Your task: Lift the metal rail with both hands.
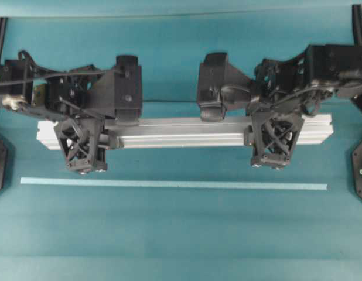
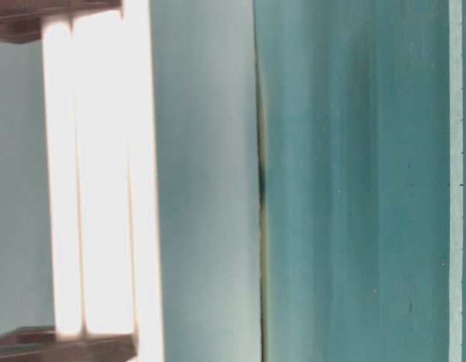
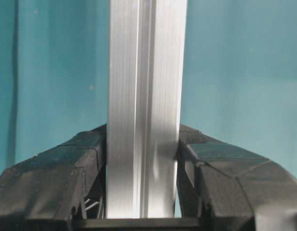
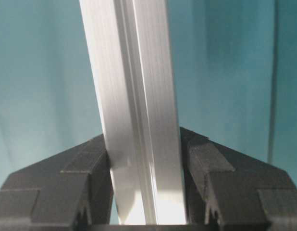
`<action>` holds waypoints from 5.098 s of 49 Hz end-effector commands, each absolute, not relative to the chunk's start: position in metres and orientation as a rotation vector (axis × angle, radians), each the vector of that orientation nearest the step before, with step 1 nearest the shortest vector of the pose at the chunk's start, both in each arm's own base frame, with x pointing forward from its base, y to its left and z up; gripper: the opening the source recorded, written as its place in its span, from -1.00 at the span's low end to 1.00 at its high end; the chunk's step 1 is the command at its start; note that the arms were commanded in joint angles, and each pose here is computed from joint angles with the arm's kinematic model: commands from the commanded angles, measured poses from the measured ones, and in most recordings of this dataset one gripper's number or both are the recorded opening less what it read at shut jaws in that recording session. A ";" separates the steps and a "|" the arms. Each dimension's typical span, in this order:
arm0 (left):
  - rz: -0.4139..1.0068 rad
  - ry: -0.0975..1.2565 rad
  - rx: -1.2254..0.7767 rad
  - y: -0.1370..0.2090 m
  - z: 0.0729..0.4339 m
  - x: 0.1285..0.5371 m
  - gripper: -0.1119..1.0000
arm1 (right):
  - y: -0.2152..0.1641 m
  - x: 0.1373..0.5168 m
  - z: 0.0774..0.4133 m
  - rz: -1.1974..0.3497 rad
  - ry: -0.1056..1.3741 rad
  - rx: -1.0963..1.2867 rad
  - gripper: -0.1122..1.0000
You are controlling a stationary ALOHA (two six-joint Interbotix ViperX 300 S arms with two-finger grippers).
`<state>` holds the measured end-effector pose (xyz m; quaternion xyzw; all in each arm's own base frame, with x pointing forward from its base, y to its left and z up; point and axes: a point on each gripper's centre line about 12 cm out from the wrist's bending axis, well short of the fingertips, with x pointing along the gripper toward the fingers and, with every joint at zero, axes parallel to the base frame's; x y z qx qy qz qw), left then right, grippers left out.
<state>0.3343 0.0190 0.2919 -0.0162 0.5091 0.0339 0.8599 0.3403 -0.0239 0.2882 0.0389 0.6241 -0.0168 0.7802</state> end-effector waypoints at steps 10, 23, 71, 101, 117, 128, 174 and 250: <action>0.066 1.050 -0.027 0.019 0.266 0.335 -0.16 | -0.024 0.341 0.252 -0.037 1.321 0.085 -0.10; 0.056 1.083 -0.025 0.016 0.220 0.340 -0.16 | -0.019 0.344 0.207 -0.029 1.335 0.077 -0.10; 0.052 1.170 -0.038 0.010 0.146 0.346 -0.16 | -0.007 0.344 0.136 -0.018 1.326 0.103 -0.10; 0.062 1.194 -0.060 0.007 0.128 0.339 -0.16 | 0.003 0.345 0.110 -0.002 1.348 0.104 -0.10; 0.061 1.169 -0.061 0.006 0.128 0.343 -0.16 | 0.000 0.339 0.107 -0.012 1.363 0.111 -0.10; 0.054 1.171 -0.056 0.004 0.127 0.343 -0.16 | 0.000 0.338 0.106 -0.012 1.364 0.111 -0.10; 0.051 1.159 -0.055 0.004 0.114 0.338 -0.14 | -0.001 0.339 0.103 -0.018 1.366 0.116 -0.09; 0.055 0.687 -0.063 0.009 0.263 0.291 0.93 | -0.013 0.295 0.251 -0.049 0.830 0.126 0.90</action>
